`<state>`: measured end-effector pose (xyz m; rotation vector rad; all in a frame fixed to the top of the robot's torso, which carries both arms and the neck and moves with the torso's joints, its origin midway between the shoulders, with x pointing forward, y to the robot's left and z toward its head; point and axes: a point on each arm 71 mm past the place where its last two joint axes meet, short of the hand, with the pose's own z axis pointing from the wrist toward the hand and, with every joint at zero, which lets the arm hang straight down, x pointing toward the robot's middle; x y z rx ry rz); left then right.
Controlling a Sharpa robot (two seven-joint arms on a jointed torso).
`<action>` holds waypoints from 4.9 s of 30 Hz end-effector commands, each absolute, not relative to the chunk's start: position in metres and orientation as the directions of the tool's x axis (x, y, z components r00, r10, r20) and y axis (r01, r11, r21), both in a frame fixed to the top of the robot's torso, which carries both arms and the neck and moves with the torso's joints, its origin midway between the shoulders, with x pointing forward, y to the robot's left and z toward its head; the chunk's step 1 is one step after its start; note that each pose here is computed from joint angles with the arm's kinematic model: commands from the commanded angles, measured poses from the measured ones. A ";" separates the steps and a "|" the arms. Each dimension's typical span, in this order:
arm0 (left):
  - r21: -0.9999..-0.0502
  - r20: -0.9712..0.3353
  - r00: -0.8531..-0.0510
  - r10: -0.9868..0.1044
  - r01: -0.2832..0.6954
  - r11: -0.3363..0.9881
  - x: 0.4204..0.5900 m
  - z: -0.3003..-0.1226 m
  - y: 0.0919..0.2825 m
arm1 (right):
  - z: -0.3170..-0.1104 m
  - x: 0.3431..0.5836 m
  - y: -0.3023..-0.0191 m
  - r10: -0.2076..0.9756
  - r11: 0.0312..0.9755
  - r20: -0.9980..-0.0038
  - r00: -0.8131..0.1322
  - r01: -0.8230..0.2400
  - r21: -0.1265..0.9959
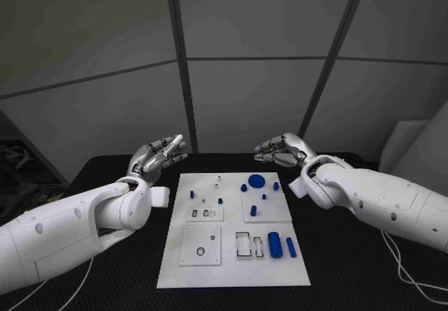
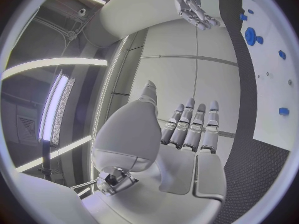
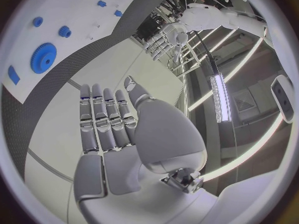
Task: Assemble the parts on the task board
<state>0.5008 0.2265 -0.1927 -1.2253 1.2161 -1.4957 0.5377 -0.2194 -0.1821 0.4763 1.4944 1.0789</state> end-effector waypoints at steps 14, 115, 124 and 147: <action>-0.981 0.172 -0.325 -0.930 0.026 -0.190 0.469 -0.175 0.211 | -0.159 0.538 -0.188 0.255 0.836 -0.945 -0.207 -0.444 0.323; -0.979 0.185 -0.355 -0.916 0.018 -0.204 0.461 -0.167 0.205 | -0.147 0.566 -0.102 0.212 0.845 -0.976 -0.042 -0.494 0.205; -0.979 0.184 -0.353 -0.917 0.021 -0.204 0.462 -0.166 0.206 | -0.151 0.567 -0.096 0.180 0.848 -0.981 -0.076 -0.493 0.194; -0.979 0.181 -0.356 -0.917 0.028 -0.204 0.462 -0.160 0.205 | -0.156 0.573 -0.091 0.161 0.857 -0.983 -0.092 -0.481 0.185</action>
